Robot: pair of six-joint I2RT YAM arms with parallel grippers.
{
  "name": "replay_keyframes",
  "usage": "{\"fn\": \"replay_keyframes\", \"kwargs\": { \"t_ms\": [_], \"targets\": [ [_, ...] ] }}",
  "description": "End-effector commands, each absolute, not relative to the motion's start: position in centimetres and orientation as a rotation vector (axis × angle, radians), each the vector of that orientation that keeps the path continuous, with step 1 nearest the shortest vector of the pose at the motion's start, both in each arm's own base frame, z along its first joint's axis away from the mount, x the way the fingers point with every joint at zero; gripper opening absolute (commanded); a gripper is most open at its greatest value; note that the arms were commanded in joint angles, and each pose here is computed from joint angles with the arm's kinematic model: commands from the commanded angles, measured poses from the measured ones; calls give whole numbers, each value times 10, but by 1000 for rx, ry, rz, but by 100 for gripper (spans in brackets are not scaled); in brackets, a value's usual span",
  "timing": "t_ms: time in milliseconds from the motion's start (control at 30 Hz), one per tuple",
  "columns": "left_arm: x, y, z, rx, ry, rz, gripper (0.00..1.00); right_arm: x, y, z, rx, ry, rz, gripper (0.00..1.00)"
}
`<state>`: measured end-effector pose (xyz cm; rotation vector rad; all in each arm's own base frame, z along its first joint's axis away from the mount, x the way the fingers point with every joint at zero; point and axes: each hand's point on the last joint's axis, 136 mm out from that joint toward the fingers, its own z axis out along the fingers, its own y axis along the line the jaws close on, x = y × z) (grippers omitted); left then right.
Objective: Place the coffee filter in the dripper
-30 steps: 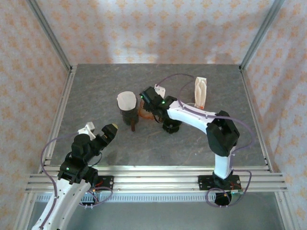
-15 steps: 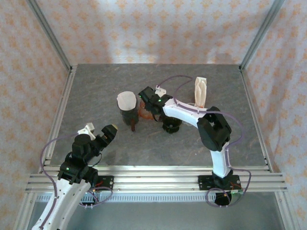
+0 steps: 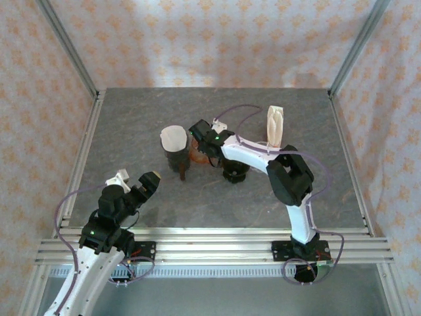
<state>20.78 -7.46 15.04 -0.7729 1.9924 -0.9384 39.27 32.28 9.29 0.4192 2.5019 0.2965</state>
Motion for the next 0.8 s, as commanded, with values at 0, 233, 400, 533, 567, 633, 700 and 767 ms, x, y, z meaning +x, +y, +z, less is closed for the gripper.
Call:
{"fn": "replay_keyframes", "kwargs": {
  "t_ms": [0, 233, 400, 533, 567, 633, 700, 767],
  "targets": [
    [207, -71, 158, -787, 1963, -931, 100, 394, 319, 92, 439, 2504, 279, 22],
    [207, -70, 160, -786, 1961, -924, 100, 397, 316, 104, 429, 2472, 276, 12],
    [206, -68, 158, -790, 1968, -911, 100, 402, 314, 122, 400, 2429, 273, 5],
    [207, -68, 156, -803, 1971, -915, 100, 406, 308, 138, 386, 2397, 252, 0],
    [207, -69, 156, -802, 1970, -916, 100, 407, 307, 143, 384, 2388, 256, 0],
    [207, -69, 157, -802, 1969, -918, 100, 411, 303, 153, 391, 2366, 262, 0],
    [207, -69, 158, -800, 1967, -921, 100, 414, 300, 163, 396, 2345, 275, 0],
    [207, -69, 157, -800, 1970, -917, 100, 416, 297, 176, 388, 2320, 283, 0]
  ]
}}
